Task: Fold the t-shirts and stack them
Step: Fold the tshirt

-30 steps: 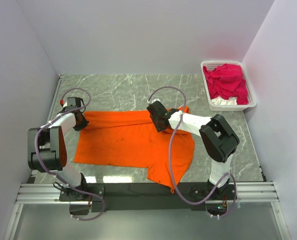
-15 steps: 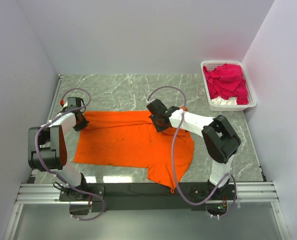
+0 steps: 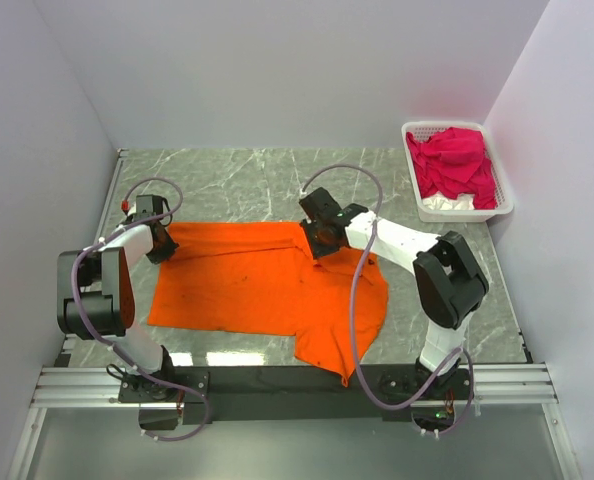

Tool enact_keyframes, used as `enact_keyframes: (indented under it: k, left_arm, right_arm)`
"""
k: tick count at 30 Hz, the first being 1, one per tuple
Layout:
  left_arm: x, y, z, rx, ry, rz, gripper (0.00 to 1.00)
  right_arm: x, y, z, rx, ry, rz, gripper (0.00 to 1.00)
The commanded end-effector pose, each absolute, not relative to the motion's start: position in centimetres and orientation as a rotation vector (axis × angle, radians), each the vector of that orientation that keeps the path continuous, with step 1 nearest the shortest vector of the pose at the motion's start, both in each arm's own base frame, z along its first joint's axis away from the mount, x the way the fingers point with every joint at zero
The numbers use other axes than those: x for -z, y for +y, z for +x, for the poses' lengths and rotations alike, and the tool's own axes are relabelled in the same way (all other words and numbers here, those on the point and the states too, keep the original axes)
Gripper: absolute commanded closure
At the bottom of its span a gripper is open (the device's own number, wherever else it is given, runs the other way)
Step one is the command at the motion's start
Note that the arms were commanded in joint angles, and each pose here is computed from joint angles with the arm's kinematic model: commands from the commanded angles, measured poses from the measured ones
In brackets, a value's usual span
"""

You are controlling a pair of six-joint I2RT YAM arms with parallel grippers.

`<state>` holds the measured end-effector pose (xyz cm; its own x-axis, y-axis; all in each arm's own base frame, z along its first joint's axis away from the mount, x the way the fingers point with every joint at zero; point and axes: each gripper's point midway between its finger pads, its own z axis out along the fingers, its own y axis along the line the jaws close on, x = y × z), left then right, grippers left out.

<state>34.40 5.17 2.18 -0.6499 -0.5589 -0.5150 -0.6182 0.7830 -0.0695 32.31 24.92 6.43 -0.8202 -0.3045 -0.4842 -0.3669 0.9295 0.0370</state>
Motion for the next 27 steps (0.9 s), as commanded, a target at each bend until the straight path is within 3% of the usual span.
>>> enact_keyframes:
  k: [1,2,5,16,23,27]
  left_arm:
    - [-4.1,5.4,35.6,-0.155,2.393,-0.848,0.88]
    - [-4.3,5.4,35.6,-0.155,2.389,-0.846,0.87]
    - [-5.0,5.3,35.5,-0.163,2.369,-0.83,0.82]
    - [-6.4,3.2,35.7,-0.142,2.356,-0.729,0.55]
    - [-9.6,-7.5,35.3,0.159,2.347,-0.458,0.31]
    - [-11.3,-15.8,34.9,0.414,2.343,-0.367,0.28]
  right_arm:
    - [-7.2,24.3,32.9,-0.149,2.573,-0.446,0.68]
    - [-7.3,24.4,32.5,-0.165,2.565,-0.462,0.61]
    - [-10.0,24.5,32.8,-0.214,2.46,-0.471,0.52]
    - [-8.4,20.0,33.2,-0.206,2.517,-0.292,0.55]
    - [-9.0,14.6,37.0,-0.357,2.47,0.191,0.56]
    - [-10.0,12.3,39.7,-0.442,2.372,0.352,0.57]
